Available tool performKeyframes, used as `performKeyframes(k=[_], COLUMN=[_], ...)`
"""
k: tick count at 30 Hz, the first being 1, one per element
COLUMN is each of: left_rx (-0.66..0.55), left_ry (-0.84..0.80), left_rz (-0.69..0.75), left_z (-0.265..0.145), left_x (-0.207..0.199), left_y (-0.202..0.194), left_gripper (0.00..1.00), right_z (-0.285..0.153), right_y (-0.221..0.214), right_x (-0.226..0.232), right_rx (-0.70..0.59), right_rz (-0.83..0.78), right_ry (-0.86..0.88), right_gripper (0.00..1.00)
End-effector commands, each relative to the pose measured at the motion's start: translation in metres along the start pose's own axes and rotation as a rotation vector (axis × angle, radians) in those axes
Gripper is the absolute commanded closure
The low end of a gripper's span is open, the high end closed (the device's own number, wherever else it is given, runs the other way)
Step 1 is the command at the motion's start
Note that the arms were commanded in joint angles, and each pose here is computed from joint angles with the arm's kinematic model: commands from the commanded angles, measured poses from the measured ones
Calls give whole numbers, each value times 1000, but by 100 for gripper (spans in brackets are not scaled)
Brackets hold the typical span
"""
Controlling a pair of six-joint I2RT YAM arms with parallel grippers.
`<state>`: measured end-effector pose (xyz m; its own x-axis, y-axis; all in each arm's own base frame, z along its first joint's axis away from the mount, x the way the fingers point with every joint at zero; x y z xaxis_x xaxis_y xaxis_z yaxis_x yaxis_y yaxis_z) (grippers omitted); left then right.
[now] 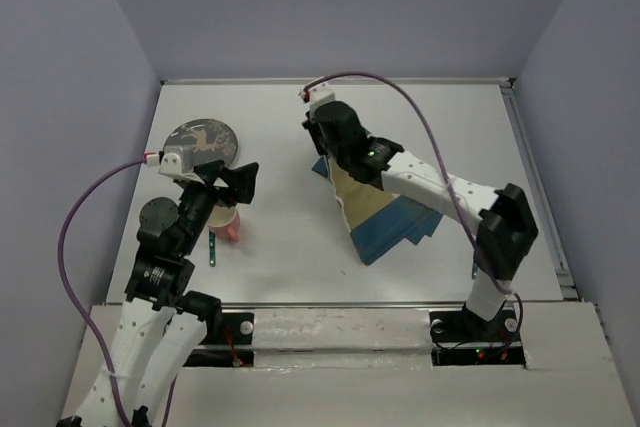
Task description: Set the dinner table for one person
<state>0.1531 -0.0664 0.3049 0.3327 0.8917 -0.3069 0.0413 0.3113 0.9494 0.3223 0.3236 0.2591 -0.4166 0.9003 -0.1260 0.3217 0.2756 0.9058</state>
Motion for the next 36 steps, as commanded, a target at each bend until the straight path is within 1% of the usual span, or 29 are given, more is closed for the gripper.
performKeyframes(k=[1,4,5,7,8,9,10,11,12,16,18,20,21,22,28,31,32,36], left_rx=[52,120,139,169,169,179,191,241,243,318,326,369,379,425,553,596,630,686], left_ry=[-104,-162,-143,-160,-124,-123,-160,-135,-83,4,65,116,155,194,296,322,337,346], left_rz=[-119,-218,-236,-269,-271,-270,-262,-246,-233,-183,-153,-103,-59,-23,100,126,137,183], left_z=[21,31,38,43,51,55,58,67,74,103,114,131,139,151,183,187,189,191], left_x=[-12,-18,-15,-27,-29,-35,-50,-53,-54,-61,-59,-57,-54,-53,-40,-29,-21,-14], left_y=[0,-21,-34,-46,-52,-56,-56,-69,-74,-107,-115,-129,-134,-144,-178,-188,-195,-205], left_gripper=[1,1,1,1,1,1,1,1,1,1,1,14,17,19,28,30,31,33], right_z=[-35,-48,-56,-63,-70,-70,-70,-71,-72,-76,-77,-76,-76,-78,-81,-84,-84,-86], right_y=[27,17,16,14,16,14,7,6,5,3,1,1,-1,-1,-2,-2,-2,-5], right_x=[-41,-55,-69,-81,-87,-98,-102,-106,-110,-127,-132,-138,-137,-142,-152,-155,-157,-159], right_rx=[-154,-147,-156,-163,-177,-179,-164,-166,-167,-178,-180,-181,-176,-182,-196,-205,-205,-212], right_rz=[162,193,209,234,246,257,262,271,277,298,307,319,322,330,357,366,372,379], right_ry=[-67,-77,-97,-108,-107,-126,-131,-125,-126,-150,-142,-142,-137,-144,-139,-133,-132,-122], right_gripper=[100,100,100,100,100,100,100,100,100,100,100,100,100,100,100,100,100,100])
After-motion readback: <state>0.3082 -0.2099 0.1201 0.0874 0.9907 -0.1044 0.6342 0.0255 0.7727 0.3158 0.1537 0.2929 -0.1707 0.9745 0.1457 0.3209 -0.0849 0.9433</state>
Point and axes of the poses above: each gripper's point midway between its finger pads, its own z axis out along the fingers, its own x axis along the line the jaws close on, y = z × x, the point moved 10 cm from there along -z, back along the fingers, and after that the axes turned 4 degrees about z, right-handed, at the moved point
